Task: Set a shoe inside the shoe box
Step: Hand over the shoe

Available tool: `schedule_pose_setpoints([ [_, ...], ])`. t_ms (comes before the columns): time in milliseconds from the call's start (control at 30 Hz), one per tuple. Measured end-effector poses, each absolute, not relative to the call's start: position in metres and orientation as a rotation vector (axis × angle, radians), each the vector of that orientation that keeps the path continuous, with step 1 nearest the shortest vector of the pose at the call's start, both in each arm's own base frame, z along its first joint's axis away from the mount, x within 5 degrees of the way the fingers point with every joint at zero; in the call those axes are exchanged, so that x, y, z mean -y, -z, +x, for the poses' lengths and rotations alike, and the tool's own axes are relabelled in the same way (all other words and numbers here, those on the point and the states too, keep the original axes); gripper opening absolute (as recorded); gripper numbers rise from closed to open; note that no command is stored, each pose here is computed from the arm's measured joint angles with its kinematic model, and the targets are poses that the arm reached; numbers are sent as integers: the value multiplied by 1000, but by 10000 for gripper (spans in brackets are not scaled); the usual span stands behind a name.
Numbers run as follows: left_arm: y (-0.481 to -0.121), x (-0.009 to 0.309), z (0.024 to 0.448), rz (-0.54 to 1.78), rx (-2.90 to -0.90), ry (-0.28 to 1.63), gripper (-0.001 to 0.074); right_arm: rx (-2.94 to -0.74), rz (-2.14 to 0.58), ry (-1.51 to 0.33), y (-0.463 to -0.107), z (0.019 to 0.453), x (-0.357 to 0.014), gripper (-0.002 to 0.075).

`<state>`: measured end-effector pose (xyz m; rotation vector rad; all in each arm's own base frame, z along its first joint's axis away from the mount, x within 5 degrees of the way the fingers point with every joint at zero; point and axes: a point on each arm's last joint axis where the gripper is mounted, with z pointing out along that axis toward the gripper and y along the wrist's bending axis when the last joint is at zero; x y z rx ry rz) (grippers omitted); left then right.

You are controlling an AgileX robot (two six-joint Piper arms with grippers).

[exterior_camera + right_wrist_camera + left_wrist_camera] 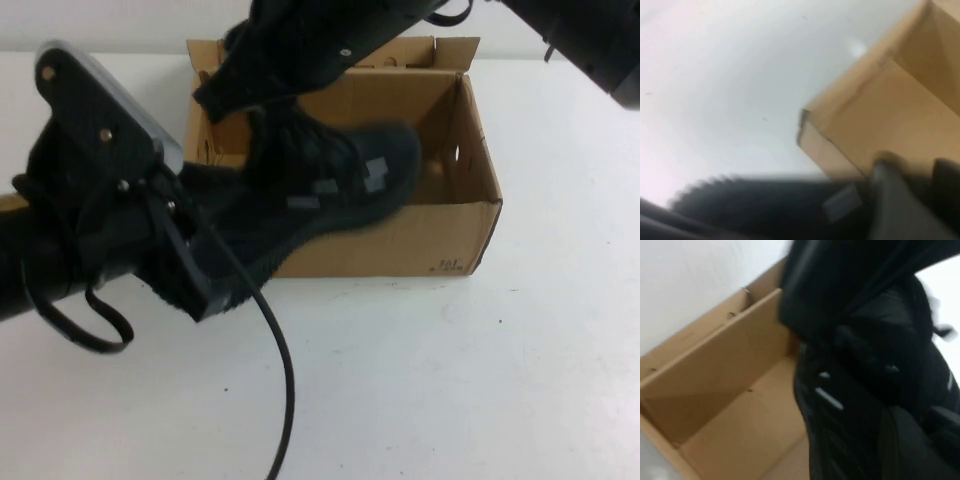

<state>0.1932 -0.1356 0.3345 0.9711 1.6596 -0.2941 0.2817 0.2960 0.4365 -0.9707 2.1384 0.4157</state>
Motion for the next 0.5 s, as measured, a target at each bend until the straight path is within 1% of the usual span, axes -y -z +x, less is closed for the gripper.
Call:
schedule_pose_setpoints([
  [33, -334, 136, 192, 983, -1665, 307, 57, -2112, -988, -436, -439, 280, -297, 235],
  [100, -330, 138, 189, 1022, -1678, 336, 54, -2071, -1012, -470, -443, 278, -299, 367],
  [167, -329, 139, 187, 1047, -1684, 353, 54, -2058, -1023, -484, -446, 276, -299, 463],
  [233, -328, 140, 186, 1058, -1687, 363, 54, -2039, -1056, -470, -446, 276, -298, 521],
  [333, -330, 139, 184, 1059, -1681, 365, 53, -1976, -1174, -411, -450, 271, -294, 540],
  [500, -339, 135, 178, 1057, -1635, 348, 53, -1831, -1441, -274, -463, 255, -278, 512],
])
